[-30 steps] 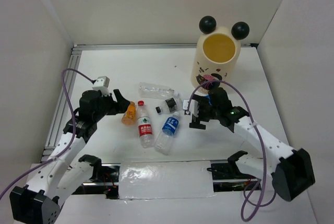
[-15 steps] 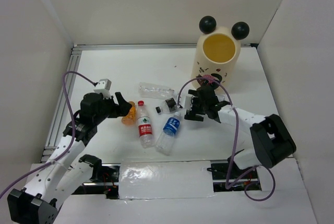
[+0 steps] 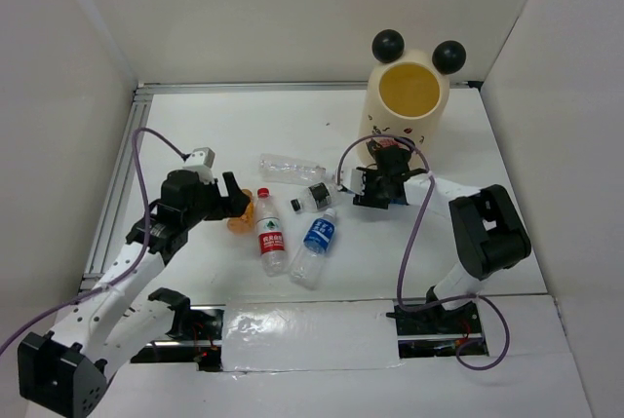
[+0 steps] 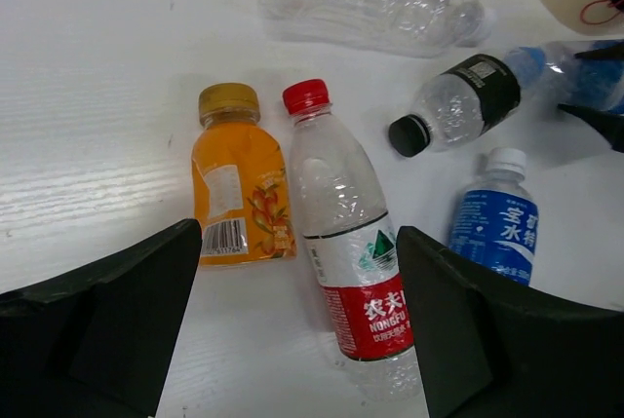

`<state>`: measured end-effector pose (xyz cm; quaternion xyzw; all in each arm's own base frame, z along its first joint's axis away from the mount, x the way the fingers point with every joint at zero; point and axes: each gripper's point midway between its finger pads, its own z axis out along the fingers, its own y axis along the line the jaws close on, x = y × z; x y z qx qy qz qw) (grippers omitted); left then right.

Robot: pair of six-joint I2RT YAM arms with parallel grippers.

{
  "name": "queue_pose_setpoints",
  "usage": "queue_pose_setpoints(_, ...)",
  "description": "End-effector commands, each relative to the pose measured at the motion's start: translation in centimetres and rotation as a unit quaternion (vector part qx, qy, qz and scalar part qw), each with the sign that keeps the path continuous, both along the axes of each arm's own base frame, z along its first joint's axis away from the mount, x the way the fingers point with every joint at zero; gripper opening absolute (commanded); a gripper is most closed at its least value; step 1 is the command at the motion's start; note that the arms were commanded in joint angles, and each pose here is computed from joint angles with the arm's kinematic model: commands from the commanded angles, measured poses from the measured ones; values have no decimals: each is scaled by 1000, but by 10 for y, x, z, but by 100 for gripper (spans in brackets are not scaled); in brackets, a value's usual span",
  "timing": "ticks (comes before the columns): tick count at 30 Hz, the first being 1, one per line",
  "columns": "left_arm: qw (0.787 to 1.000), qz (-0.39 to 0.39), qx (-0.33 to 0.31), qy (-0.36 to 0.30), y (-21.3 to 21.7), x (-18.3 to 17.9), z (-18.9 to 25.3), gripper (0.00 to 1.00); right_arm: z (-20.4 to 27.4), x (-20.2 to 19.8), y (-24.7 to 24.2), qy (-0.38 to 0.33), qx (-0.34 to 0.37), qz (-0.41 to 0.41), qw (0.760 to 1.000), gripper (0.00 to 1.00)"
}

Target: Put the plastic bottles in the bin

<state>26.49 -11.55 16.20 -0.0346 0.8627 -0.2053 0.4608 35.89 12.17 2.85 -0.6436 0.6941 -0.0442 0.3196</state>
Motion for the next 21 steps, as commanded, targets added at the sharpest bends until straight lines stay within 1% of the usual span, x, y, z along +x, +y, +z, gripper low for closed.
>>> queue_pose_setpoints(1, 1000, 13, 5, 3, 0, 12, 8, 94, -17, -50, 6, 127, 3, 86, 988, 59)
queue_pose_setpoints(2, 1000, 13, 4, 0, -1, 16, 13, 94, -15, -60, 14, 148, 22, 107, 983, 56)
queue_pose_setpoints(4, 1000, 6, 9, 4, -6, 21, 11, 94, -7, -84, 17, 190, 34, 137, 971, 49)
queue_pose_setpoints(5, 1000, 6, 6, -5, -8, 27, 18, 94, 9, -87, 27, 188, 59, 156, 968, 45)
queue_pose_setpoints(6, 1000, 6, 4, -10, -9, 31, 22, 94, 16, -92, 29, 195, 68, 160, 965, 43)
queue_pose_setpoints(8, 1000, 4, 10, -8, -11, 38, 21, 94, 39, -96, 34, 191, 84, 167, 964, 34)
queue_pose_setpoints(9, 1000, 4, 8, -15, -13, 42, 26, 94, 48, -95, 37, 183, 91, 171, 964, 30)
queue_pose_setpoints(10, 1000, 4, 11, -5, -13, 44, 20, 94, 62, -94, 40, 172, 107, 161, 966, 28)
queue_pose_setpoints(11, 1000, 1, 11, -17, -14, 47, 27, 94, 63, -93, 38, 174, 114, 153, 966, 25)
queue_pose_setpoints(14, 1000, -3, 8, -19, -19, 55, 29, 94, 102, -79, 39, 122, 143, 137, 972, 19)
queue_pose_setpoints(15, 1000, -9, 11, -17, -21, 58, 29, 94, 107, -78, 37, 116, 150, 135, 973, 17)
queue_pose_setpoints(17, 1000, -9, 7, -27, -23, 63, 35, 94, 126, -75, 39, 100, 170, 137, 971, 16)
queue_pose_setpoints(18, 1000, -9, 8, -25, -23, 65, 35, 94, 146, -69, 35, 80, 182, 133, 971, 16)
queue_pose_setpoints(20, 1000, -13, 6, -24, -27, 70, 34, 94, 176, -66, 43, 64, 226, 143, 961, 16)
queue_pose_setpoints(21, 999, -13, 4, -29, -27, 71, 36, 94, 208, -61, 45, 43, 251, 140, 957, 16)
